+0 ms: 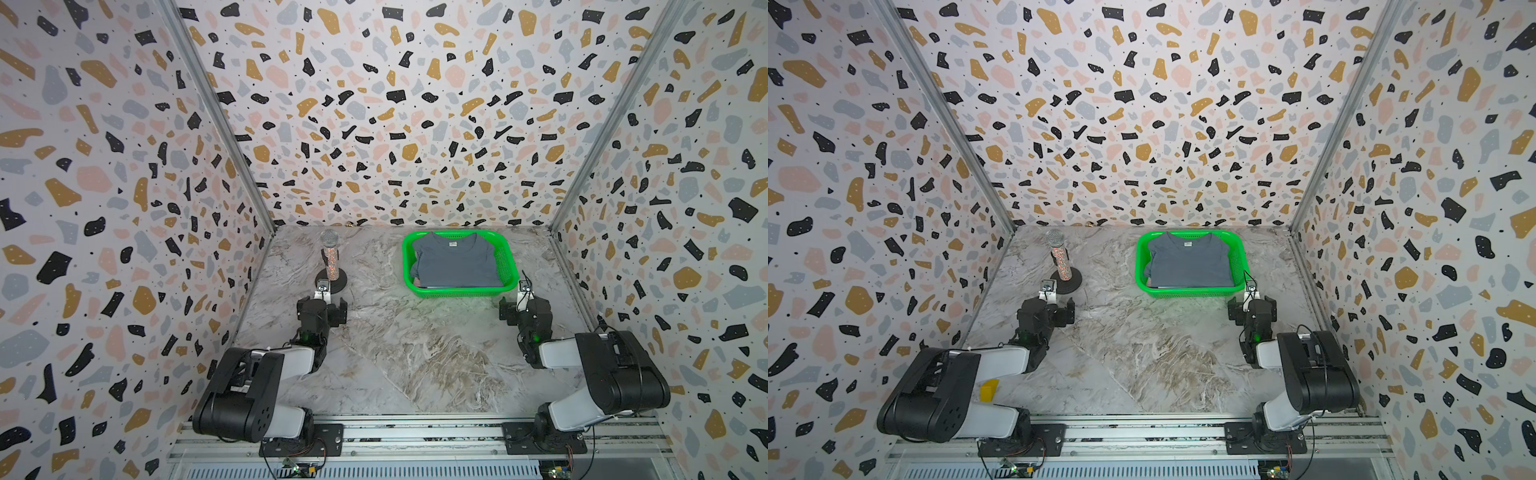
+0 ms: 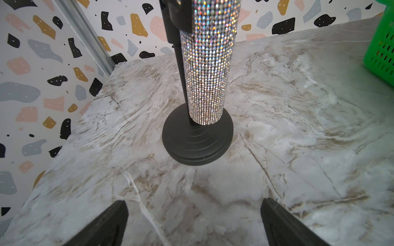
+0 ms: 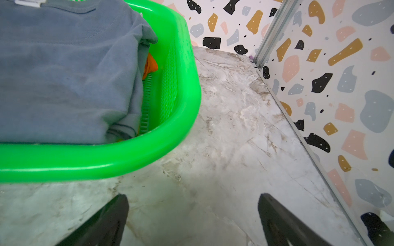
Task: Put the folded t-shirts into the basket
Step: Reset both arms
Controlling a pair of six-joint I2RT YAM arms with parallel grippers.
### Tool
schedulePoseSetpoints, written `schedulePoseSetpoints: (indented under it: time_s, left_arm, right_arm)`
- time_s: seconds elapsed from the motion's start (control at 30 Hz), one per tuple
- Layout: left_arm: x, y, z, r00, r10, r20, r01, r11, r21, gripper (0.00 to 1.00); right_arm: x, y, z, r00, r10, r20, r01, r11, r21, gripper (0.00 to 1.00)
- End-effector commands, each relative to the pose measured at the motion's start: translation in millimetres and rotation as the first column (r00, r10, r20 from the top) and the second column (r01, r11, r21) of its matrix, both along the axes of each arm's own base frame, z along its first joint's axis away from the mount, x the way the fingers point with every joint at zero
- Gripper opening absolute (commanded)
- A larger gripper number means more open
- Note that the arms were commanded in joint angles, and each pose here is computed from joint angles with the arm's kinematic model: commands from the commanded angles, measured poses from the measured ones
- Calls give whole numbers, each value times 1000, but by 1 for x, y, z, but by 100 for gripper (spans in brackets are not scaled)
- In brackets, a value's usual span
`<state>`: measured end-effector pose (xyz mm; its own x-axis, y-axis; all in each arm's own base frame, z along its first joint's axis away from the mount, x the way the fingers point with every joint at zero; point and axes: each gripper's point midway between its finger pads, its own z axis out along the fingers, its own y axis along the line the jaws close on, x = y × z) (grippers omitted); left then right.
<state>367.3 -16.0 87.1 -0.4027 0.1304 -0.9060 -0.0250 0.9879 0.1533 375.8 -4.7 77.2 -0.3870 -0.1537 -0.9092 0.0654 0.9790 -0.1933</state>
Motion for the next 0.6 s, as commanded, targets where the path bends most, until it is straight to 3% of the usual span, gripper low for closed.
schedulePoseSetpoints:
  time_s: [0.0, 0.57]
  left_arm:
    - [5, 0, 12, 999, -3, 50, 3, 1000, -18, 100]
    - [5, 0, 12, 999, -2, 49, 3, 1000, -16, 100]
  right_arm:
    - [6, 0, 9, 1000, -4, 21, 4, 1000, 19, 100]
    - [6, 0, 9, 1000, -6, 20, 5, 1000, 19, 100]
